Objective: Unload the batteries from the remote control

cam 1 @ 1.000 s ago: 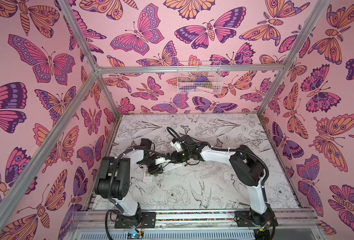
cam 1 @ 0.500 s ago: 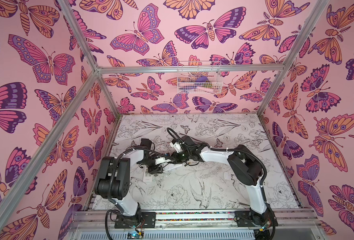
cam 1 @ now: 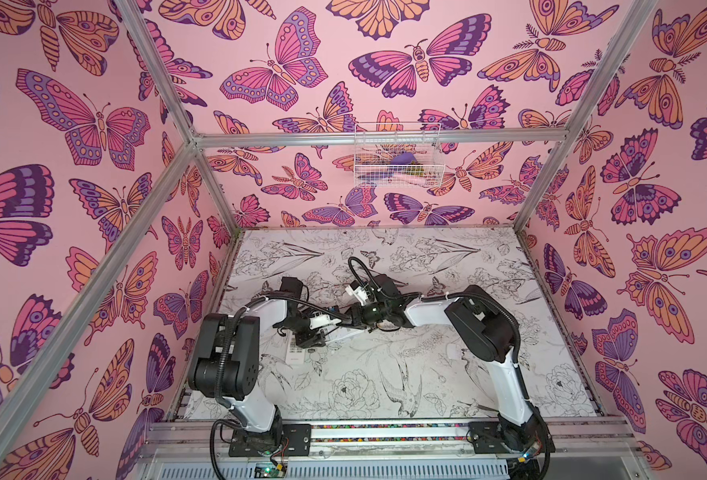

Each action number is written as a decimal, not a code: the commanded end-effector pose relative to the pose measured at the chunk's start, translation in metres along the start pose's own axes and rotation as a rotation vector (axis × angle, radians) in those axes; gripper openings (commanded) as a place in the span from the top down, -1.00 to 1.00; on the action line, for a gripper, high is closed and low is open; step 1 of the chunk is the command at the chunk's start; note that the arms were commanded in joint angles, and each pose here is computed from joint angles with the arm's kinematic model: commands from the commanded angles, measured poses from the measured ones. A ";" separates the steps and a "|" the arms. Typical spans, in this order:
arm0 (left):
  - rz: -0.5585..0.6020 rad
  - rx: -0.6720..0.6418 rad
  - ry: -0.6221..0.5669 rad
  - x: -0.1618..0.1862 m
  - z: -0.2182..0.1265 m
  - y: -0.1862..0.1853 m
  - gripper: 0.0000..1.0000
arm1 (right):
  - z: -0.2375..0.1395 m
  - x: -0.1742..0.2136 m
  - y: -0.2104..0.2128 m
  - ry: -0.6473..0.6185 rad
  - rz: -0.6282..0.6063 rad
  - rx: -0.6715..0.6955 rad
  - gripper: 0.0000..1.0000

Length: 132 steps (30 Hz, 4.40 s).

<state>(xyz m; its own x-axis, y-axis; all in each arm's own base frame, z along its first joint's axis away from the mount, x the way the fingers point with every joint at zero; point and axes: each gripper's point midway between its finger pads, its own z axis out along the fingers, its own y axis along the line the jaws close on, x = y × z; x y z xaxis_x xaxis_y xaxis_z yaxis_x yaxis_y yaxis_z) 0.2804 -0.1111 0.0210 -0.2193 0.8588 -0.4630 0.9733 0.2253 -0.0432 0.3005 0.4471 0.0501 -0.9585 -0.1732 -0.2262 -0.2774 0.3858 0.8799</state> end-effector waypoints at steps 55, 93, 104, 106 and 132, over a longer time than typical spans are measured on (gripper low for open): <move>-0.071 -0.196 -0.004 -0.027 -0.028 0.011 0.83 | -0.017 -0.013 -0.023 -0.079 0.046 0.067 1.00; 0.140 -0.032 -0.242 -0.176 -0.033 -0.029 0.88 | -0.253 0.010 -0.018 -0.613 -0.079 0.422 1.00; 0.458 -0.099 -0.201 -0.198 0.029 -0.043 0.86 | -0.287 0.033 -0.025 -0.705 -0.078 0.517 1.00; 0.468 -0.095 -0.218 -0.199 0.035 -0.045 0.85 | -0.290 0.037 -0.029 -0.709 -0.083 0.542 1.00; 0.581 -0.155 -0.122 -0.132 0.078 -0.057 0.68 | -0.320 0.046 -0.063 -0.782 -0.016 0.657 1.00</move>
<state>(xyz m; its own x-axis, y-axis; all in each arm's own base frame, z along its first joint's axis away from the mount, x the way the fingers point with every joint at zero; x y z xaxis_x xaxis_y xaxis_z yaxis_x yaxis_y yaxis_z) 0.2739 -0.2904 0.0366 0.3867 0.7632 -0.5177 0.8904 -0.1629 0.4250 0.2934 0.1390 0.1250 -0.6765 0.3471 -0.6496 -0.0913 0.8357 0.5416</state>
